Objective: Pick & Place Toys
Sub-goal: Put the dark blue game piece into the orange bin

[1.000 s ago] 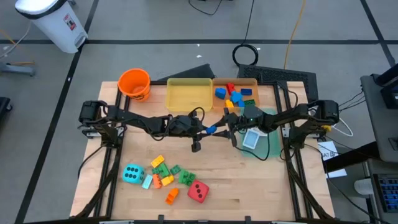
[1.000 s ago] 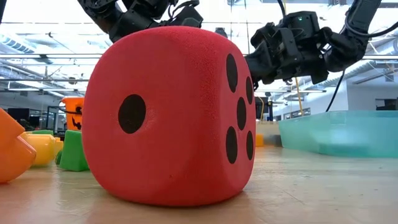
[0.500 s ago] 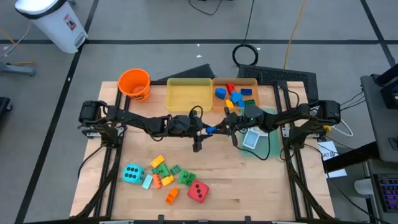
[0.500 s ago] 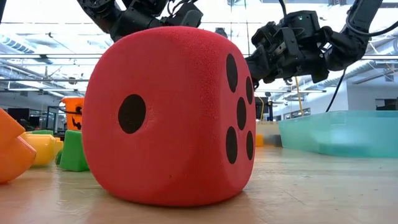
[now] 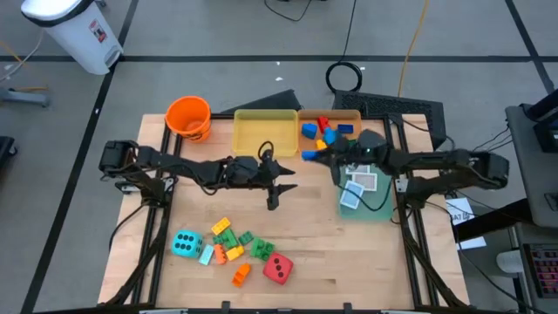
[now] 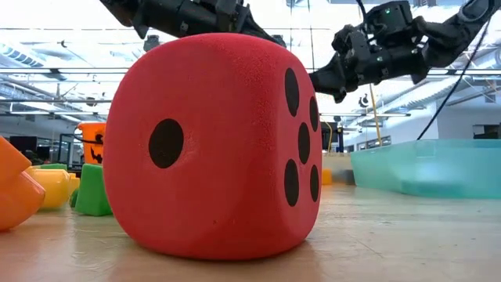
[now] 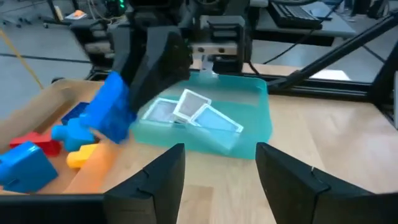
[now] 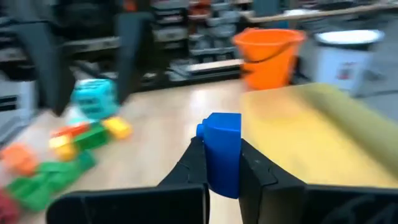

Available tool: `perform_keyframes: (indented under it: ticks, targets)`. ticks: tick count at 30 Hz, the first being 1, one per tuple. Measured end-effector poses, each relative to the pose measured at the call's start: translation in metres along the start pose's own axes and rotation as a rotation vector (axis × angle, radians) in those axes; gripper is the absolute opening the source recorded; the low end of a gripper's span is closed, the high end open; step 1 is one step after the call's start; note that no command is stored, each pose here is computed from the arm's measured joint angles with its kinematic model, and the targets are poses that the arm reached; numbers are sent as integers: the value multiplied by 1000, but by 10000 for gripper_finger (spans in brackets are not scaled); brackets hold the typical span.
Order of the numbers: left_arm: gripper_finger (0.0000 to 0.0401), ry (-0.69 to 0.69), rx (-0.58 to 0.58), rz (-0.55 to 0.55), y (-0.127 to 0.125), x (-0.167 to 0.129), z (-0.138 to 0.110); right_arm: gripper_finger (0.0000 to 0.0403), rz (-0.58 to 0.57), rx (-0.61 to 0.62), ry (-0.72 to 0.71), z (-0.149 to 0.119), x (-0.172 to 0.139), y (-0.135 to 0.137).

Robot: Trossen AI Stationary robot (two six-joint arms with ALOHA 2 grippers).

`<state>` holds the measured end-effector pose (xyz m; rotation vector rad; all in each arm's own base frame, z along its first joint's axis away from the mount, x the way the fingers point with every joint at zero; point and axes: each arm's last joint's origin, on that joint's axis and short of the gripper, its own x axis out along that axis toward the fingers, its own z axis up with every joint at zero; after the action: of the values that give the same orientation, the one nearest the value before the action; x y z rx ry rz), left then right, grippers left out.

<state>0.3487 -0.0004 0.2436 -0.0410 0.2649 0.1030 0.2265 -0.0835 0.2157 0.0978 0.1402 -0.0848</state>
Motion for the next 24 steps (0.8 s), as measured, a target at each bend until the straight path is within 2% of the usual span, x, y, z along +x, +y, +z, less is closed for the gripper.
perform_keyframes:
  ticks: [6,13,18,24]
  targets:
    - [203,-2,6,8,1,-1,1,12,-272,51,93,0,-28,-32]
    - [193,-1,9,9,1,0,1,17,-570,160,313,-22,-54,-62]
    - [200,-1,9,10,1,0,1,19,-660,209,425,-32,-64,-69]
    - [203,-1,8,11,1,0,1,24,-674,261,489,-39,-68,-68]
